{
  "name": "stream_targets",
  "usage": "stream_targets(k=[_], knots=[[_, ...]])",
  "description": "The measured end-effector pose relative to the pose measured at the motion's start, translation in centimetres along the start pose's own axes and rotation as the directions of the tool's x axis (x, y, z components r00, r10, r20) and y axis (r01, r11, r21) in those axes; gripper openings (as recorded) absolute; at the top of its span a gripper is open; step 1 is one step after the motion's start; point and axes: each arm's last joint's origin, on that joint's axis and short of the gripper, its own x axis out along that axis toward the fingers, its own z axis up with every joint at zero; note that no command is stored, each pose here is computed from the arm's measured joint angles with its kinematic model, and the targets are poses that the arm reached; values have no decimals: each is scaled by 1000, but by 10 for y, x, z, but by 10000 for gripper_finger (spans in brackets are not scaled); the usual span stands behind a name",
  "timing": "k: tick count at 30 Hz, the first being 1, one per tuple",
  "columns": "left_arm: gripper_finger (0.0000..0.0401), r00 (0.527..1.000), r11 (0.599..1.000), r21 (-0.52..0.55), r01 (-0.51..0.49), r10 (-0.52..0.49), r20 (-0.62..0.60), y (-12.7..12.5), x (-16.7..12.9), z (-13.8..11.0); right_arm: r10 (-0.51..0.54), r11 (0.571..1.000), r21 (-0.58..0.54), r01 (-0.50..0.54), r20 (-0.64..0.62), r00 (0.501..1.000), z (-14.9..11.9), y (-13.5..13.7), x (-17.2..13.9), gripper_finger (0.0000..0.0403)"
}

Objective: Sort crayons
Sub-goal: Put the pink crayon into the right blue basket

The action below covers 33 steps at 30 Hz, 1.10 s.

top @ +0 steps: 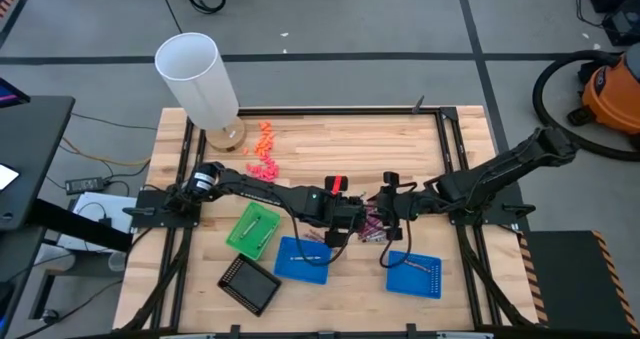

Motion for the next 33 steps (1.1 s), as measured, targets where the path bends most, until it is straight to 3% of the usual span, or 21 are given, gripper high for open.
stream_targets(k=[15, 28, 33], knots=[[40, 996, 1000, -28, -4, 6, 93, 3, -2, 10, -70, 997, -47, 68, -38, 997, -4, -1, 4, 148], [41, 993, 999, -36, -10, 14, 115, 8, 0, 12, -67, 997, -41, 64, -75, 995, -8, -2, 2, 39], [71, 993, 999, -32, -9, 12, 115, 8, 0, 12, -42, 999, -38, 39, -80, 996, -8, -1, 2, 40]])
